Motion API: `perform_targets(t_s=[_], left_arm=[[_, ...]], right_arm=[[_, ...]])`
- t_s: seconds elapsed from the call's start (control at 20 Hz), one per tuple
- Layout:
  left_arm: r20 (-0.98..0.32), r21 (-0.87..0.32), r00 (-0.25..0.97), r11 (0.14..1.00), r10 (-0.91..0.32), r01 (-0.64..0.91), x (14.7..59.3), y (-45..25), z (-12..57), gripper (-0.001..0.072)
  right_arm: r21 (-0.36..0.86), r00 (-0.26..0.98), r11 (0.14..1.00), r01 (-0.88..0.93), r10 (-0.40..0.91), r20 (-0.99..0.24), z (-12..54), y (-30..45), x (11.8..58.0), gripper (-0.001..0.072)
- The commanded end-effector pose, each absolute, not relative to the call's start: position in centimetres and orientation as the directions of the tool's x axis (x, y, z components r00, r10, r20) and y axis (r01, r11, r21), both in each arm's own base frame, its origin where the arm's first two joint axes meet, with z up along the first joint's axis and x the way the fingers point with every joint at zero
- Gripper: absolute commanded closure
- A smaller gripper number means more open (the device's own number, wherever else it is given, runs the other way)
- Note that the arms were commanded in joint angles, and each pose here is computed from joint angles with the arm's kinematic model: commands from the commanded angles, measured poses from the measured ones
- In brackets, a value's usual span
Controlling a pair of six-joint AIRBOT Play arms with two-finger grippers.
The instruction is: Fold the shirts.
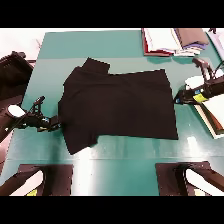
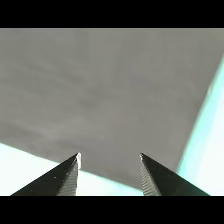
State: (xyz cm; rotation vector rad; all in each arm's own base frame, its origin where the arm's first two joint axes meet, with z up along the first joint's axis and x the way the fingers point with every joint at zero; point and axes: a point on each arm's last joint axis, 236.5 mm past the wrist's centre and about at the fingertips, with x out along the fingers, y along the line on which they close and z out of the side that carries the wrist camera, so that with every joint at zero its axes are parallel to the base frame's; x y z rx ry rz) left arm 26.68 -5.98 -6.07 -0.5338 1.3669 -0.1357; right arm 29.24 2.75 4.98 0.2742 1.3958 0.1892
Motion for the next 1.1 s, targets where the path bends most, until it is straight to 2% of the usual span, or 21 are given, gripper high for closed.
perform_targets(t_s=[0.0,0.1,0.25,0.3,0.45,0.55,0.6,0.65,0.7,0.8,0.85,0.95,1.05], left_arm=[[-0.879,-0.447,0.265,0.879,-0.398,-0.164,27.9,-6.0,-3.9,0.0682],[-0.872,-0.448,0.290,0.881,-0.394,-0.150,28.4,-6.0,-3.0,0.0682],[-0.871,-0.449,0.294,0.881,-0.394,-0.148,28.5,-6.0,-2.8,0.0682],[-0.871,-0.449,0.294,0.881,-0.394,-0.148,28.5,-6.0,-2.8,0.0682],[-0.871,-0.449,0.293,0.881,-0.394,-0.149,28.5,-6.0,-2.8,0.0682],[-0.871,-0.449,0.294,0.881,-0.394,-0.149,28.5,-6.0,-2.8,0.0682],[-0.871,-0.449,0.294,0.881,-0.395,-0.149,28.5,-6.0,-2.8,0.0682],[-0.871,-0.449,0.293,0.881,-0.395,-0.149,28.5,-6.0,-2.8,0.0682],[-0.871,-0.450,0.293,0.881,-0.395,-0.149,28.5,-6.0,-2.8,0.0682],[-0.869,-0.450,0.299,0.882,-0.395,-0.142,28.7,-6.0,-2.4,0.0682],[-0.864,-0.452,0.310,0.883,-0.396,-0.131,29.2,-6.0,-1.6,0.0682],[-0.845,-0.452,0.362,0.887,-0.393,-0.091,30.9,-5.8,1.4,0.0683],[-0.808,-0.447,0.442,0.894,-0.391,-0.026,33.2,-5.7,6.5,0.0682]], right_arm=[[0.322,0.024,0.924,0.207,0.324,-0.946,0.2,-0.8,24.4,0.0278],[0.335,-0.027,0.874,0.353,0.368,-0.929,-2.7,-2.5,21.3,0.0131],[0.348,-0.052,0.807,0.478,0.421,-0.906,-6.5,-3.2,17.8,0.0150],[0.354,-0.053,0.792,0.497,0.434,-0.899,-7.4,-2.9,17.2,0.0215],[0.425,0.012,0.745,0.514,0.490,-0.872,-8.9,-0.8,17.8,0.0224],[0.460,0.055,0.736,0.497,0.502,-0.863,-9.1,0.3,19.1,0.0279],[0.465,0.068,0.745,0.478,0.497,-0.865,-9.1,0.7,19.7,0.0282],[0.470,0.085,0.755,0.458,0.489,-0.868,-9.1,1.0,20.5,0.0331],[0.474,0.096,0.766,0.434,0.484,-0.870,-9.0,1.4,21.2,0.0469],[0.477,0.110,0.793,0.378,0.473,-0.874,-8.3,2.0,22.4,0.0650],[0.480,0.114,0.811,0.336,0.471,-0.875,-7.4,2.4,23.2,0.0692],[0.485,0.144,0.844,0.230,0.463,-0.875,-4.4,3.1,25.4,0.0692],[0.466,0.264,0.880,0.096,0.429,-0.864,1.0,3.5,28.6,0.0692]])
